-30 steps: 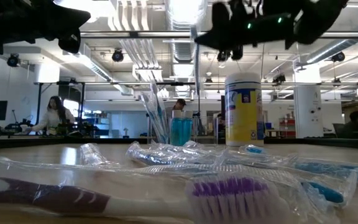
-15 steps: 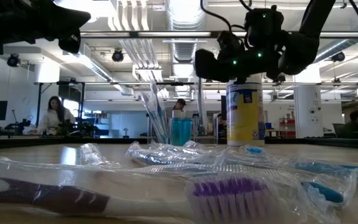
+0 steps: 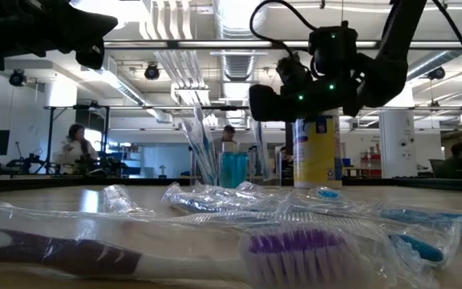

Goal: Pick & Place toothbrushing station
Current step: Put the blue toothbrush into the transparent toothbrush holder

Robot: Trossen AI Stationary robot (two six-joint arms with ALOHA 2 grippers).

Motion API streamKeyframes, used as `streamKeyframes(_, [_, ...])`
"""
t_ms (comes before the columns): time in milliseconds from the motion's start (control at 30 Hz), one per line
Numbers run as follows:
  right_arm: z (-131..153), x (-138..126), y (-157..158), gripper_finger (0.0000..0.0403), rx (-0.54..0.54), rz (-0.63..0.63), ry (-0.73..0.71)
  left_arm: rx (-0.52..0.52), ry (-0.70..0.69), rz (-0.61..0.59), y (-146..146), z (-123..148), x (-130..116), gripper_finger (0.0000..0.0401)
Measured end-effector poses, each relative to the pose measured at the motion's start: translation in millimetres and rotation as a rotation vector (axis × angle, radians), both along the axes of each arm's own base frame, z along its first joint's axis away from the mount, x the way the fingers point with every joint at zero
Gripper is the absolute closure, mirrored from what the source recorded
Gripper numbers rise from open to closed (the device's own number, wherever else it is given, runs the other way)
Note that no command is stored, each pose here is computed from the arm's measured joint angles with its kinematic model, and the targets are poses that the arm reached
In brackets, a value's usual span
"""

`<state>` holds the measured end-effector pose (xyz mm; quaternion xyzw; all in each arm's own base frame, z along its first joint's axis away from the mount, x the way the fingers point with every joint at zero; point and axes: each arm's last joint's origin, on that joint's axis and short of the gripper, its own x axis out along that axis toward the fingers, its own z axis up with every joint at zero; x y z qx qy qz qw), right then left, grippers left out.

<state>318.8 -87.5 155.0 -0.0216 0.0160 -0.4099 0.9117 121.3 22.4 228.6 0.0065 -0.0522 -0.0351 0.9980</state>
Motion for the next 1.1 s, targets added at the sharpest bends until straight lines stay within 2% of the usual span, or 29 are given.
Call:
streamKeyframes(200, [-1.8, -0.8, 0.3, 0.0370, 0.018, 0.000, 0.039, 0.000, 0.000, 0.001, 0.0, 0.0, 0.0, 0.0386])
streamKeyframes(400, [4.0, -2.1, 0.6, 0.0308, 0.033, 0.000, 0.014, -0.001, 0.000, 0.001, 0.0, 0.0, 0.0, 0.0388])
streamKeyframes(633, [25.3, -9.3, 2.9, 0.0251, 0.036, 0.002, 0.024, -0.002, -0.001, 0.001, 0.1, 0.1, 0.0, 0.0392])
streamKeyframes(900, [39.3, -9.2, 1.2, 0.0226, 0.101, -0.011, 0.108, 0.001, -0.024, 0.000, -0.1, 2.3, -0.3, 0.0383])
streamKeyframes(1100, [62.5, -0.3, 0.8, 0.0218, 0.064, -0.002, 0.149, -0.009, -0.025, -0.002, -0.1, 2.5, -0.4, 0.0390])
